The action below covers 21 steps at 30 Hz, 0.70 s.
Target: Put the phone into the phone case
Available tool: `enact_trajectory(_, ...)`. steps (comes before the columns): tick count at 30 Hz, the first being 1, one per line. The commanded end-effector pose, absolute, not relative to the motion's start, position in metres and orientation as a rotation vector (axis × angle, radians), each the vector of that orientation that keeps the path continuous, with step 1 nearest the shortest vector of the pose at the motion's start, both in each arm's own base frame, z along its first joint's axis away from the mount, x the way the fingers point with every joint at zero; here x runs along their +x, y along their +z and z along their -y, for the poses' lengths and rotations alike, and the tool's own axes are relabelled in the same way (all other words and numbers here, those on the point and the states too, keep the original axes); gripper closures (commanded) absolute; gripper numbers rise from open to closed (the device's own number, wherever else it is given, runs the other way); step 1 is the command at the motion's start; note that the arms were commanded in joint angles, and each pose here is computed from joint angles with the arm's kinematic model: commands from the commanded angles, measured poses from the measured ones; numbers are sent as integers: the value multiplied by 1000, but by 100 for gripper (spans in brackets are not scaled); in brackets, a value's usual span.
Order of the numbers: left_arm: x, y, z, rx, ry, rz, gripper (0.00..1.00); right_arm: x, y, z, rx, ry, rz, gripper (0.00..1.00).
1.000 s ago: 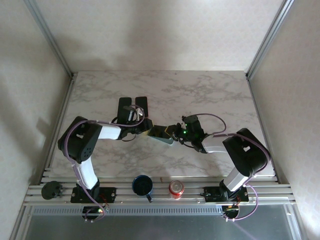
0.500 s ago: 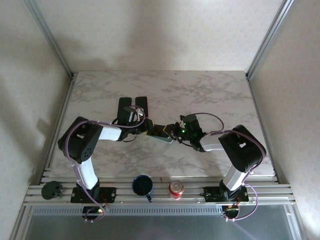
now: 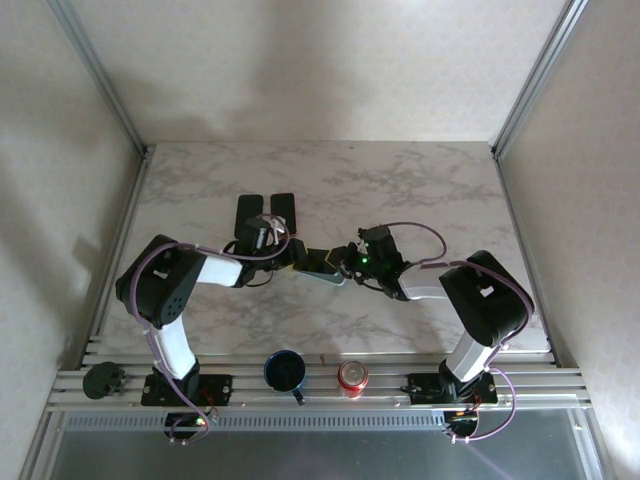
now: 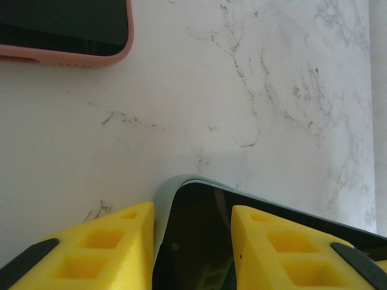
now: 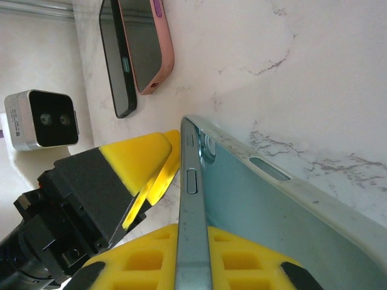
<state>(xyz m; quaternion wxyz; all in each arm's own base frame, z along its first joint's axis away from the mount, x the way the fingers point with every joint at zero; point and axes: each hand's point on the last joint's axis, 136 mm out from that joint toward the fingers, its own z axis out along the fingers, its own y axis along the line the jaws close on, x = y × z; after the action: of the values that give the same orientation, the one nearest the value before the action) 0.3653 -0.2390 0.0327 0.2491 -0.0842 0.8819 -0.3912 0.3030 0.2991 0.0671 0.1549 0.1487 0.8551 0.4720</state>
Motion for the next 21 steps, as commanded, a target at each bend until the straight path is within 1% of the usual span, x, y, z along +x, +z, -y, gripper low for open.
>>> enact_trajectory(1,320,2,245,-251,-1091,-2571,64,286,31,-293,424,1152,-2618,85)
enact_trajectory(5,313,1,243,-269,-1099,-2566,64,286,29,-290,393,1061,-2671,76)
enact_trajectory(10,305,-1,244,-285,-1118,-2561,64,290,37,-291,340,1016,-2685,70)
enact_trajectory(11,304,-1,245,-289,-1123,-2559,64,291,38,-290,334,1001,-2694,68)
enact_trajectory(15,301,4,246,-295,-1139,-2541,64,291,41,-287,325,931,-2732,42)
enact_trajectory(17,300,6,246,-301,-1146,-2528,63,292,43,-284,323,897,-2746,38)
enact_trajectory(21,300,12,248,-304,-1173,-2501,63,292,45,-282,316,837,-2784,27)
